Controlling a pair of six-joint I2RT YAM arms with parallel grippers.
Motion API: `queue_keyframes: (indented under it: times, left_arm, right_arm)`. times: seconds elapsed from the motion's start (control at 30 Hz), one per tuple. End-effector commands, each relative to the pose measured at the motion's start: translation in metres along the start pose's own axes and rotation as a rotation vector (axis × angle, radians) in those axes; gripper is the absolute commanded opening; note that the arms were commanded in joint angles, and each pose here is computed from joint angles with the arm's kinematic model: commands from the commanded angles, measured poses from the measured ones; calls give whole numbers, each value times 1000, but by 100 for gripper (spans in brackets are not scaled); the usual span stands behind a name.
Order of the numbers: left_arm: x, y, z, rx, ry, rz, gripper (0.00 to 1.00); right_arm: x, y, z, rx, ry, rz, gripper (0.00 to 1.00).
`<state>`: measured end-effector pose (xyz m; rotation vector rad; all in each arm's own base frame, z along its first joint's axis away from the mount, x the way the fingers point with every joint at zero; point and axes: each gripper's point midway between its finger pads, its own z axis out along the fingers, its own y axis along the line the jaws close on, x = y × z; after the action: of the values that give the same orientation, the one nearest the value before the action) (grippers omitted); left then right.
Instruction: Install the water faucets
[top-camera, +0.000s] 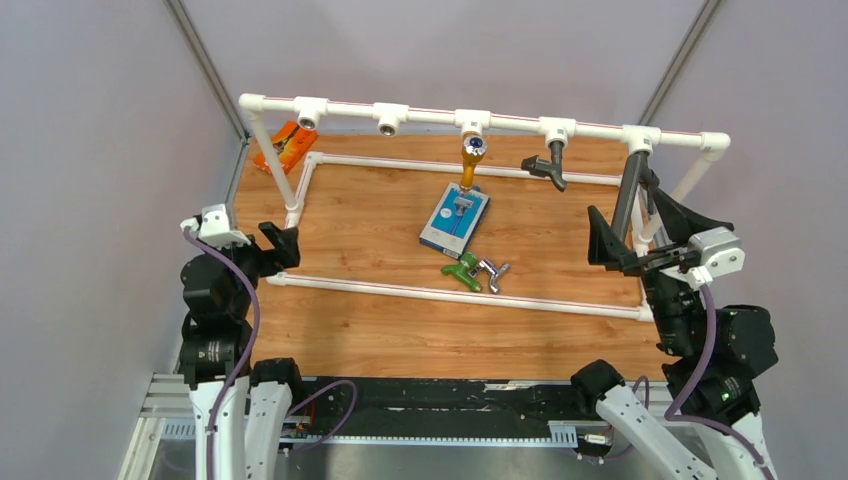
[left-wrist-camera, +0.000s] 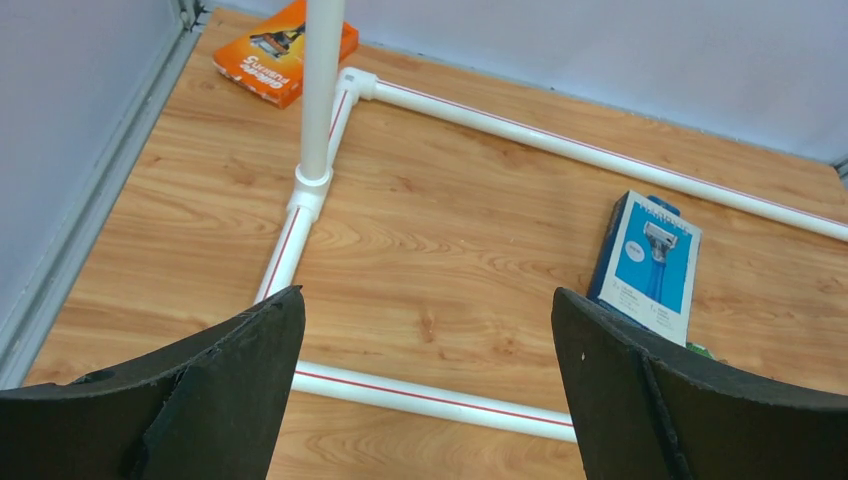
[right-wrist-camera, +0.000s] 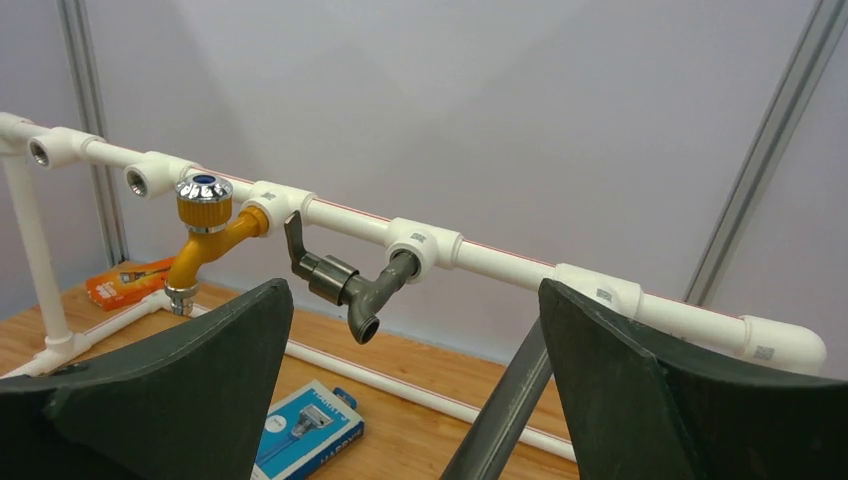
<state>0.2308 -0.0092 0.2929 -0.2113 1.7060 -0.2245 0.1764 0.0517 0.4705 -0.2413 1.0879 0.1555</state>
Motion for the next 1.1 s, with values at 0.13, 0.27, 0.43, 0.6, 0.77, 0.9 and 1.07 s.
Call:
queue_keyframes:
  times: [0.13, 0.27, 0.43, 0.6, 0.77, 0.9, 1.07]
  left_arm:
    - [9, -13, 20, 78, 9, -74, 99]
    - [31, -15, 33, 97, 106, -124, 99]
    - [51, -17, 45, 107, 183, -165, 99]
    - [73, -23, 53, 128, 241, -202, 98]
    - [90, -28, 57, 139, 271, -219, 98]
    - [100, -35, 58, 158, 291, -218, 99]
    - [109, -44, 59, 191, 314, -219, 98]
  right_arm:
    - [13, 42, 16, -196, 75, 55, 100]
    - [38, 82, 23, -379, 162, 108, 100]
    - [81, 127, 31, -543, 320, 227, 100]
    - [121, 179, 23, -637, 447, 226, 100]
    - [175, 240, -7, -689, 605, 118, 100]
    - [238, 269, -32, -713, 785, 26, 100]
    - [306, 263, -40, -585, 927, -88, 100]
